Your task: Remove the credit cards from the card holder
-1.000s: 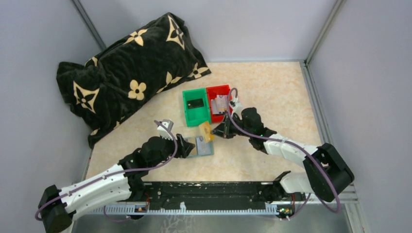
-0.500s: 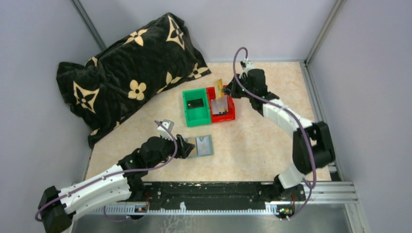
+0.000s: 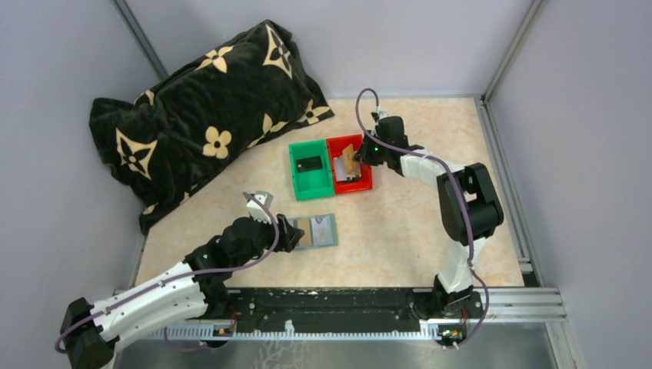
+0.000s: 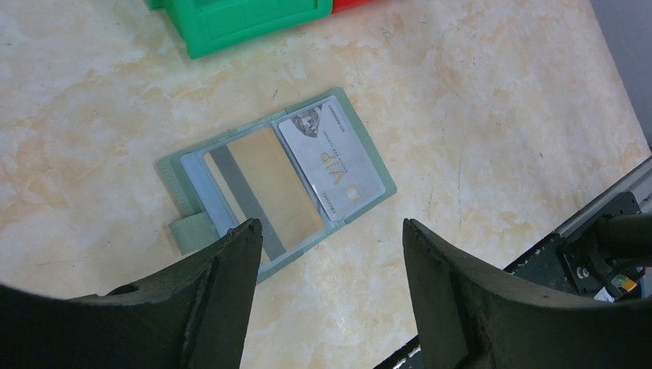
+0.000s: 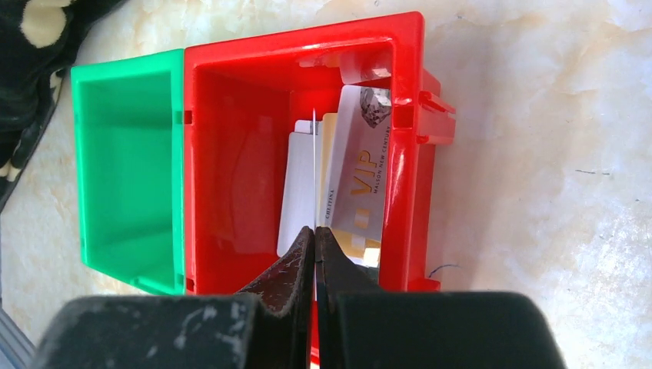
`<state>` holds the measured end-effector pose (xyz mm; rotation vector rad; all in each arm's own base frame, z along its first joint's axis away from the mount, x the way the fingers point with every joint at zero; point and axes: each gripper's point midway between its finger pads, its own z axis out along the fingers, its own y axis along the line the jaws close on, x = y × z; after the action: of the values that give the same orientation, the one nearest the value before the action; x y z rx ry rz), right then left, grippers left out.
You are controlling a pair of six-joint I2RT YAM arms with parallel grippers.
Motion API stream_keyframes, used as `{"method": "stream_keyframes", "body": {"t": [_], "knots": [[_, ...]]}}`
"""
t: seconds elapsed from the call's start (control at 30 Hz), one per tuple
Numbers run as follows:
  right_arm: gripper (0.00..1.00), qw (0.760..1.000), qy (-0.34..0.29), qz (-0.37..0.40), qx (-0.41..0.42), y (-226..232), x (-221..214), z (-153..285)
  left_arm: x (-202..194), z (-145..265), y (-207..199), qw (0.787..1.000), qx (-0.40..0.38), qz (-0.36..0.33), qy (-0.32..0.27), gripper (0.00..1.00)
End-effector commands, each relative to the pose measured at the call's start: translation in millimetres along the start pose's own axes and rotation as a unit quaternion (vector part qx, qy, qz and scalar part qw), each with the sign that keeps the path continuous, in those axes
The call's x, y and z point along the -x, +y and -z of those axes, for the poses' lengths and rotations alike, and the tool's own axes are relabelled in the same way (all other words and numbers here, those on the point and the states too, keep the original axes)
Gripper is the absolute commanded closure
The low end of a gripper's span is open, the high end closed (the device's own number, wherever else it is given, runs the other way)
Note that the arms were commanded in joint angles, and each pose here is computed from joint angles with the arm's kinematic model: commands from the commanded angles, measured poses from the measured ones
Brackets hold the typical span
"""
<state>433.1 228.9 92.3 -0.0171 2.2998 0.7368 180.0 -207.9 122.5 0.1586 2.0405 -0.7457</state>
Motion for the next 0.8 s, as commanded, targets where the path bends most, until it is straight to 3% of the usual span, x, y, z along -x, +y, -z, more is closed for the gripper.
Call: {"method": "stream_keyframes", "body": {"t": [0.0,0.1,0.17,0.4,0.57,0.6,0.67,0.77], "knots": [[1.0,0.999,-0.033,0.016,0.019,10.0,24.1,-1.6,1.8,-3.6,1.1,1.0,0.005,-0.006,-0.001,0.27],[0.66,0.999,-0.045,0.03,0.008,9.6,29.9,1.9,1.5,-4.9,0.3,1.0,0.006,-0.011,0.003,0.26],[0.52,0.997,-0.059,0.038,0.008,13.7,37.3,9.8,2.0,-4.9,0.8,1.0,0.007,-0.013,0.002,0.26],[0.47,0.987,-0.133,0.087,0.005,47.7,63.4,63.3,-0.8,-7.4,1.3,1.0,0.005,-0.013,0.003,0.25],[0.54,0.983,-0.14,0.112,0.038,82.9,40.5,98.1,-1.6,-12.6,-6.6,1.0,-0.011,-0.012,0.008,0.31],[0.61,0.983,-0.137,0.114,0.044,86.8,29.7,103.4,-1.8,-14.1,-9.4,1.0,-0.015,-0.012,0.011,0.32],[0.96,0.985,-0.12,0.107,0.06,92.1,0.7,110.1,-4.0,-17.1,-15.9,0.999,-0.028,-0.006,0.019,0.36],[1.0,0.99,-0.083,0.099,0.064,86.7,-52.9,111.5,-7.7,-22.3,-23.1,0.999,-0.037,0.028,0.026,0.37]]}}
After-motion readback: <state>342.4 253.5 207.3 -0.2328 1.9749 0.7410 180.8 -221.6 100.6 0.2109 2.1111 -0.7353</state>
